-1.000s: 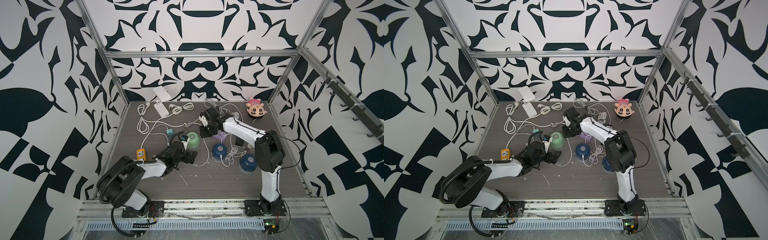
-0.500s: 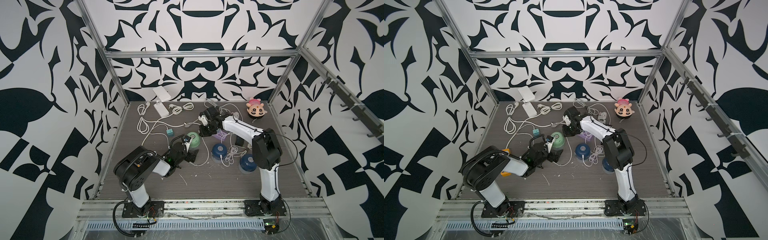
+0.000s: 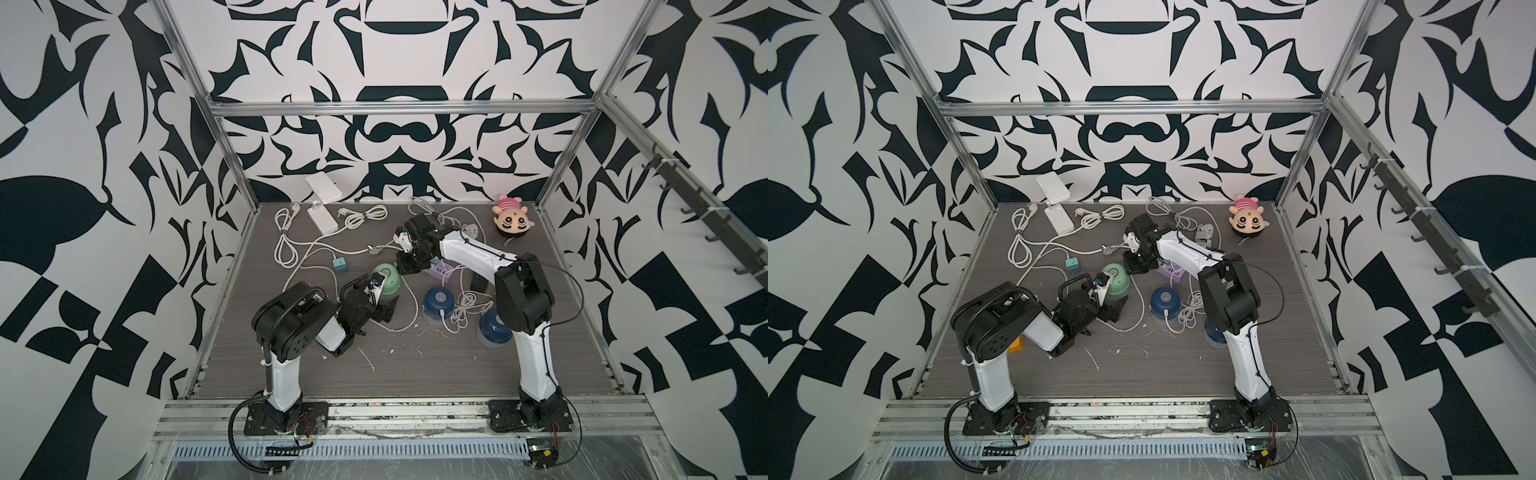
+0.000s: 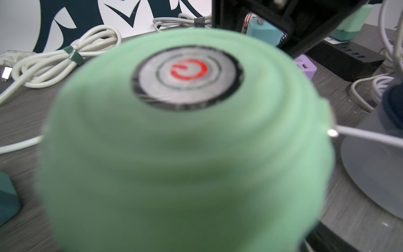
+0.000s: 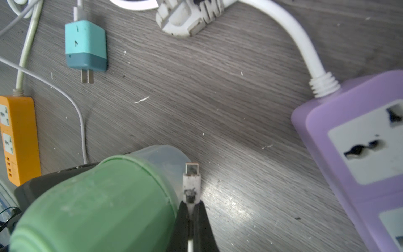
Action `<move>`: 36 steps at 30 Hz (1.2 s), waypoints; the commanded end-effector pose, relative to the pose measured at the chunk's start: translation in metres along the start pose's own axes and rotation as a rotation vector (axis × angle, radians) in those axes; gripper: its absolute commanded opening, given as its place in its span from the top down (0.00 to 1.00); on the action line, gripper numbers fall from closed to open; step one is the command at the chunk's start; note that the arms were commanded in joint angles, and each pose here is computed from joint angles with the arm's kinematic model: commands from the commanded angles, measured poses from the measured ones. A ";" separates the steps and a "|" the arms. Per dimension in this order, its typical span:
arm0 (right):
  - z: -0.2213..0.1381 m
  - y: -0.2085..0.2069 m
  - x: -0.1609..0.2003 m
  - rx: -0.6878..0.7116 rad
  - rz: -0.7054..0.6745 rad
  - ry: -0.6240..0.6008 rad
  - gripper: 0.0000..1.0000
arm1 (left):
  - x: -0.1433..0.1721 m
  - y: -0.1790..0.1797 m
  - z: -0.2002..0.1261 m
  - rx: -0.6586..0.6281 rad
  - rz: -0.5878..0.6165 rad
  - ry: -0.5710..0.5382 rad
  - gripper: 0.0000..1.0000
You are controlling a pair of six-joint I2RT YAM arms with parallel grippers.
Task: Charge the cordless meat grinders
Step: Pick up the cordless meat grinder at the center of the board.
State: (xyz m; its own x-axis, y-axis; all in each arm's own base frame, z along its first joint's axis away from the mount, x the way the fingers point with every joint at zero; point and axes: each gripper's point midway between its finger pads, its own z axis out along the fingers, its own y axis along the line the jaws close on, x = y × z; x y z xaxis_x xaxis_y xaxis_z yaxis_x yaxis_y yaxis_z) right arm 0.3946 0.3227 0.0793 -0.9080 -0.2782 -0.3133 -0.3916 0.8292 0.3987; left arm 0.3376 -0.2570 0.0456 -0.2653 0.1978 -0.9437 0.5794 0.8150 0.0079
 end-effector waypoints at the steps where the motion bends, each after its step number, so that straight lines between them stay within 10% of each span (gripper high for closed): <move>1: -0.013 0.013 -0.013 -0.036 -0.038 -0.029 1.00 | -0.016 0.010 0.000 -0.019 -0.013 -0.085 0.01; 26: 0.008 0.037 0.002 -0.090 -0.146 0.053 1.00 | -0.014 0.010 0.016 0.063 -0.052 -0.083 0.00; 36: -0.011 0.041 -0.003 -0.074 -0.144 0.011 1.00 | -0.015 0.013 0.011 0.046 -0.087 -0.096 0.23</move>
State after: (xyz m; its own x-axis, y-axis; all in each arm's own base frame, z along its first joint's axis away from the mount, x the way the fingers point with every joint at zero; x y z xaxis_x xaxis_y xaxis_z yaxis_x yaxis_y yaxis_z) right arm 0.3840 0.3427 0.0599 -0.8720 -0.4005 -0.2815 -0.4860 0.7767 0.4006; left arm 0.3570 -0.2523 0.0465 -0.2569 0.1167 -0.9594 0.5909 0.8045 -0.0604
